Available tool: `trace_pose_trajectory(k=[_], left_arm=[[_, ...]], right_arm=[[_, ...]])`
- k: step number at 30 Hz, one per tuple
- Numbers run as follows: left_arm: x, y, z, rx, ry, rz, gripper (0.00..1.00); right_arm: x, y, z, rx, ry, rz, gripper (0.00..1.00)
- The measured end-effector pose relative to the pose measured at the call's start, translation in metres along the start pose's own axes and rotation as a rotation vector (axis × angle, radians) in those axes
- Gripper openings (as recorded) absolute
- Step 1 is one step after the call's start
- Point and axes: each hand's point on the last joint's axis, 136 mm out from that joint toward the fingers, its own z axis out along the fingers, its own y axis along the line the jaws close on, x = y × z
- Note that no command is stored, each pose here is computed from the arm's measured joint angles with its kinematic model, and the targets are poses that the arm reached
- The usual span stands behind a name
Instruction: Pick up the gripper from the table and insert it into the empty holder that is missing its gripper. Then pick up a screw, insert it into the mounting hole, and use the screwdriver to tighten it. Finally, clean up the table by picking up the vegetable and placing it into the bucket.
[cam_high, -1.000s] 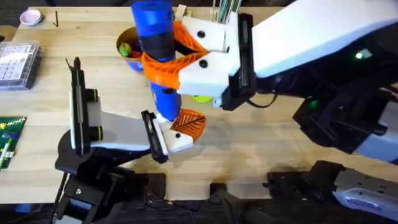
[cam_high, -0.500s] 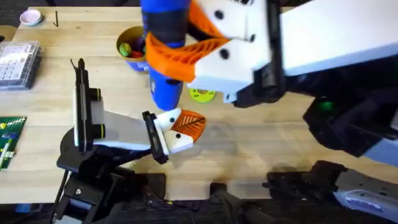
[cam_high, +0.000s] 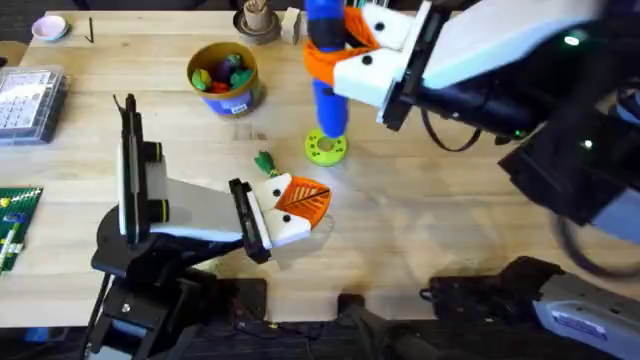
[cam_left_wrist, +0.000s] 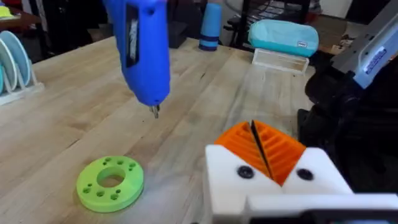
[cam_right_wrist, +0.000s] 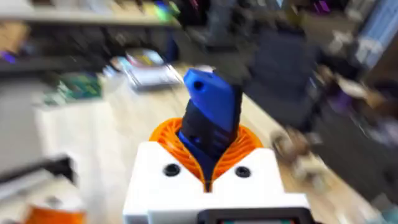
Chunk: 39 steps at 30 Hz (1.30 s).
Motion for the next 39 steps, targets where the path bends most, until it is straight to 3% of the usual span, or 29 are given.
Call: trace_pose_trajectory(k=[6, 14, 20, 26, 33, 35, 39], left_arm=[[0.000, 0.000, 0.000, 0.000, 0.000, 0.000, 0.005], [0.000, 0.000, 0.000, 0.000, 0.000, 0.000, 0.005], [0.000, 0.000, 0.000, 0.000, 0.000, 0.000, 0.005], [0.000, 0.000, 0.000, 0.000, 0.000, 0.000, 0.005], [0.000, 0.000, 0.000, 0.000, 0.000, 0.000, 0.005], [0.000, 0.000, 0.000, 0.000, 0.000, 0.000, 0.005], [0.000, 0.000, 0.000, 0.000, 0.000, 0.000, 0.005]], right_arm=[[0.098, -0.079, -0.019, 0.171, 0.391, -0.027, 0.018], [0.161, -0.163, -0.041, 0.304, 0.716, -0.204, 0.018], [0.228, -0.179, -0.049, 0.256, 0.970, -0.392, 0.018], [0.299, -0.178, -0.064, 0.179, 1.206, -0.485, 0.018], [0.310, -0.190, -0.065, 0.200, 1.279, -0.531, 0.028], [0.309, -0.190, -0.065, 0.206, 1.286, -0.531, 0.158], [0.306, -0.193, -0.063, 0.237, 1.281, -0.524, 0.618]])
